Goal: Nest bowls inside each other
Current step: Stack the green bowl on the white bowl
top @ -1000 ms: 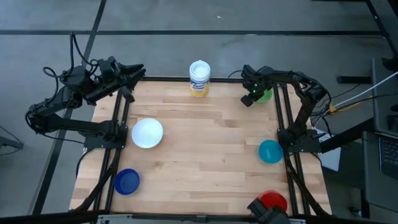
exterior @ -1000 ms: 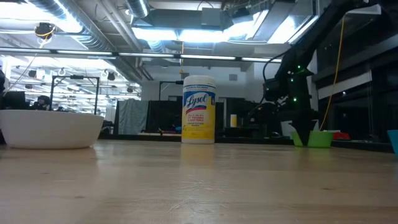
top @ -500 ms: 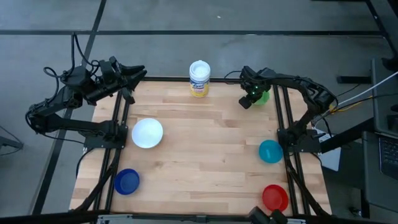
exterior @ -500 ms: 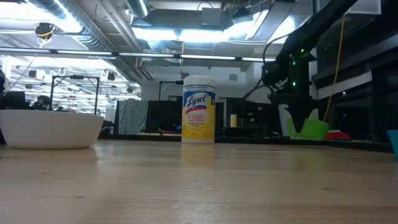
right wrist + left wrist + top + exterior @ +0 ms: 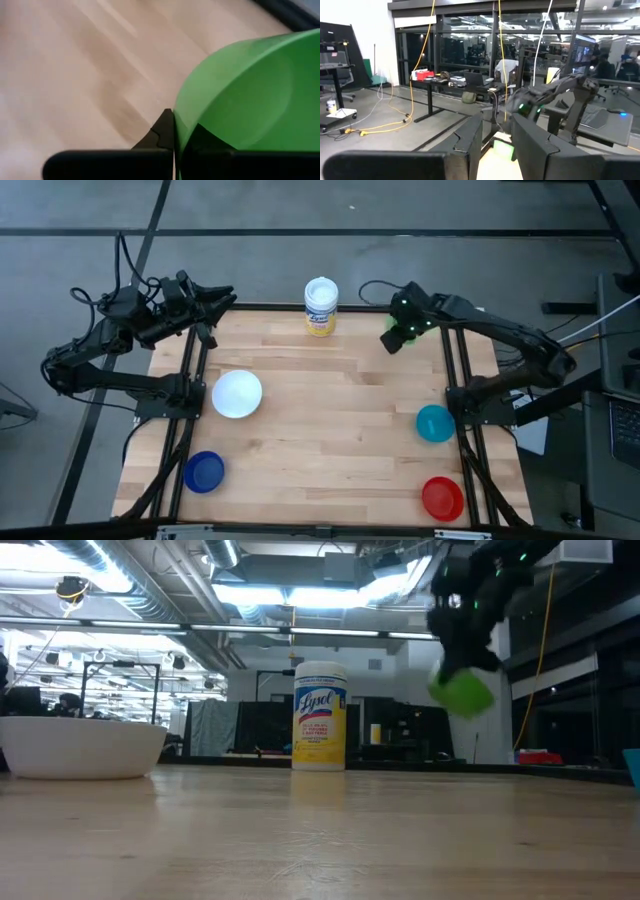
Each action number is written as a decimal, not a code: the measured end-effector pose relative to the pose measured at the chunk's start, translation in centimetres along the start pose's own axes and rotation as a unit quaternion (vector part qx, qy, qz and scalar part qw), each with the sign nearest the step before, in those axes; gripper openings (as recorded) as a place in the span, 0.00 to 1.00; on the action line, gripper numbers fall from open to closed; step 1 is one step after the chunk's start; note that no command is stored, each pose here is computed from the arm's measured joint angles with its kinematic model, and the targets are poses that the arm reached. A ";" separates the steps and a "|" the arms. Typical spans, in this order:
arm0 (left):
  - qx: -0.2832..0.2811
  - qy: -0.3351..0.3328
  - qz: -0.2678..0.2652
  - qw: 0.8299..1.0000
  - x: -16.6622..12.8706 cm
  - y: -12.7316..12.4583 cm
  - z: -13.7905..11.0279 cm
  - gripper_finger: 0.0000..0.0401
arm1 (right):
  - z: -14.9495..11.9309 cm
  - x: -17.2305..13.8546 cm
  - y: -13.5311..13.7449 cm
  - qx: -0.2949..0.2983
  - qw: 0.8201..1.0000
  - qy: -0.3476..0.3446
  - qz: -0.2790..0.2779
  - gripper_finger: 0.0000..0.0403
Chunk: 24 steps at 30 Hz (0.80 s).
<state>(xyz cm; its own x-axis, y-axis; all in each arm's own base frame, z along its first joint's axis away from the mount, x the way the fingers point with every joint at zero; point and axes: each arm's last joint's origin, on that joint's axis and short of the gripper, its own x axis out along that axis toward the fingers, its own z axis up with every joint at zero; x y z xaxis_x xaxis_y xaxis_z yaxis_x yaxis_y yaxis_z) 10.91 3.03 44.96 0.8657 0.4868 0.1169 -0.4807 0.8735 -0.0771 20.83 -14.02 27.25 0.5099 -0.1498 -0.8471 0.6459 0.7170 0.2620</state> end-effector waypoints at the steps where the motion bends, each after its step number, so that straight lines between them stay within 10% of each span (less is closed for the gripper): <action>1: 0.000 0.000 0.000 1.000 0.0 0.0 0.0 0.25 | 0.2 -0.7 0.6 0.001 0.999 -0.025 0.024 0.00; 10: 0.001 -0.002 0.000 1.000 -0.8 0.2 0.1 0.25 | 1.2 -7.5 5.6 -0.007 0.938 -0.232 0.258 0.00; 20: -0.004 -0.019 -0.003 1.000 -3.2 1.0 0.7 0.25 | 1.4 -15.2 10.8 -0.141 0.721 -0.422 0.531 0.00; 24: -0.002 -0.017 -0.004 1.000 -3.8 1.2 0.6 0.25 | 0.7 -16.5 11.8 -0.169 0.667 -0.453 0.567 0.00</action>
<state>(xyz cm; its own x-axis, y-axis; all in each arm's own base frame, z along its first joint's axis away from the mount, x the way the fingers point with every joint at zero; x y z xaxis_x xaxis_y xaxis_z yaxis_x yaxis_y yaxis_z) 6.92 2.24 45.06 0.8640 0.4803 0.1508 -0.4736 0.8771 -0.0798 20.47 -3.55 44.64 0.7947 0.3801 0.4734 -0.5342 0.8083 0.2477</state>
